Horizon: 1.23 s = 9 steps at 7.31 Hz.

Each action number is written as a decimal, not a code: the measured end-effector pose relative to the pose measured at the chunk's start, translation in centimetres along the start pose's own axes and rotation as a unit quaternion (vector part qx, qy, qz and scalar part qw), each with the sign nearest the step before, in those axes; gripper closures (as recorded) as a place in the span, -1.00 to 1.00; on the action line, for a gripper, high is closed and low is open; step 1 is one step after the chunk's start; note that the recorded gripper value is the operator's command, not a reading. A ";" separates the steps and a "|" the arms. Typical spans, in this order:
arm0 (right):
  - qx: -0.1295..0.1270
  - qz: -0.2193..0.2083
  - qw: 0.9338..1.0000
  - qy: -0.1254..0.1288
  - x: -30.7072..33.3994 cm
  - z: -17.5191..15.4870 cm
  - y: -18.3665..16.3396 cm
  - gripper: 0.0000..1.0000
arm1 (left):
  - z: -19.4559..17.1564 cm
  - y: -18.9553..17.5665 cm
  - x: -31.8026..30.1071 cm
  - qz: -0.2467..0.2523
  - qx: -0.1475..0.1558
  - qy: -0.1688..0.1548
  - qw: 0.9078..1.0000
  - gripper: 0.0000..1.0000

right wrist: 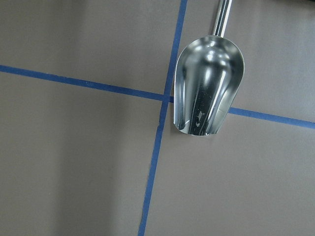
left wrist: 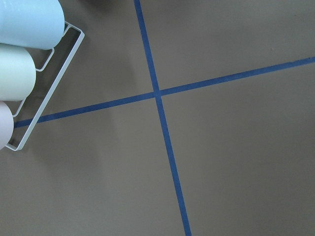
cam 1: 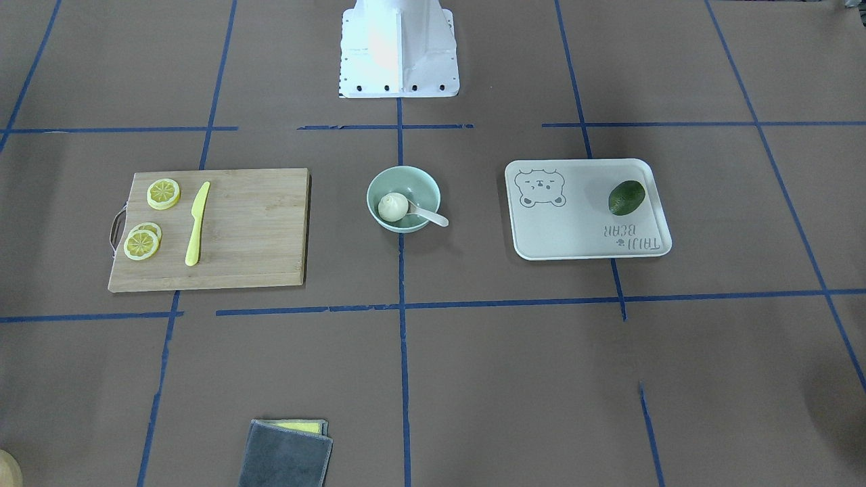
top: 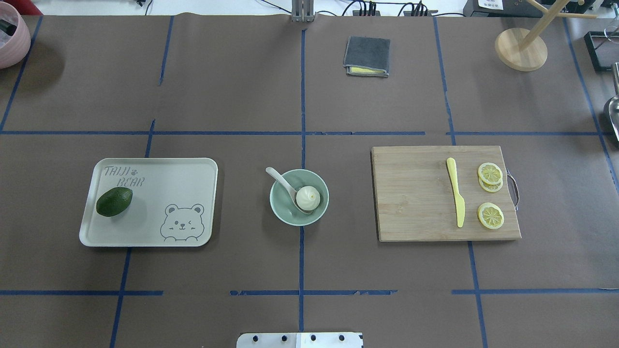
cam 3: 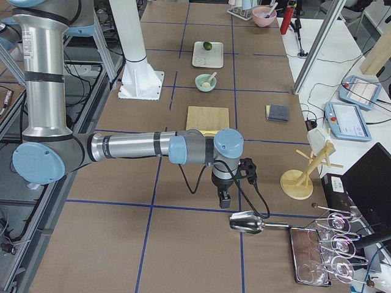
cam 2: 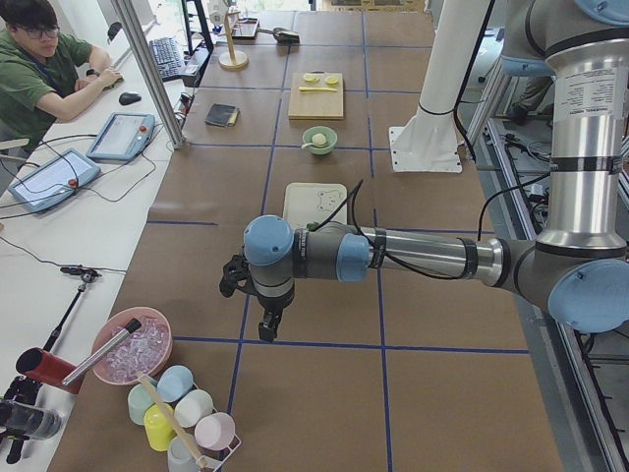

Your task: Put spoon and bun in bowl

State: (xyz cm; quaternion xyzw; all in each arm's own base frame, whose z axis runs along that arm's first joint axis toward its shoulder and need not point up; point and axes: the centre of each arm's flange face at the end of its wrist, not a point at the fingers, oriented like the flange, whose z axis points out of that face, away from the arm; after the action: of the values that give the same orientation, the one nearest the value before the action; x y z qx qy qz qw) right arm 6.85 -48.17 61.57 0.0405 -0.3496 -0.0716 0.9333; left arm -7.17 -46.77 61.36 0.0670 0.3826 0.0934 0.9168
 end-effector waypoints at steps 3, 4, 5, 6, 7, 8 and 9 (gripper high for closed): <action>-0.003 0.003 1.000 -0.002 0.2 0.3 0.3 -1.00 | 0.1 0.1 -0.1 -0.001 -0.001 0.000 1.000 -1.00; -0.004 0.004 1.000 -0.002 0.2 0.4 0.3 -1.00 | 0.1 0.1 -0.1 -0.001 -0.001 0.000 1.000 -1.00; -0.005 0.005 1.000 -0.003 0.3 0.5 0.4 -1.00 | 0.0 0.0 -0.1 -0.001 0.000 0.000 1.000 -1.00; -0.006 0.006 1.000 -0.003 0.5 0.7 0.5 -1.00 | 0.0 0.0 0.0 -0.001 0.000 0.000 1.000 -1.00; -0.007 0.007 1.000 -0.003 0.5 0.7 0.5 -1.00 | 0.0 0.0 0.0 0.000 0.000 0.000 1.000 -1.00; -0.007 0.007 1.000 -0.003 0.5 0.7 0.5 -1.00 | 0.0 0.0 0.0 0.000 0.000 0.000 1.000 -1.00; -0.007 0.007 1.000 -0.003 0.5 0.7 0.5 -1.00 | 0.0 0.0 0.0 0.000 0.001 -0.001 1.000 -1.00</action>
State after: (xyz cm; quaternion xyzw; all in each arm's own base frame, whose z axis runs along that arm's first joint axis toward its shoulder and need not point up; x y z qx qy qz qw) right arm 6.80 -47.75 62.49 0.0316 -0.3520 -0.0680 0.9330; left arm -7.18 -46.78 61.33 0.0677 0.3821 0.0934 0.9169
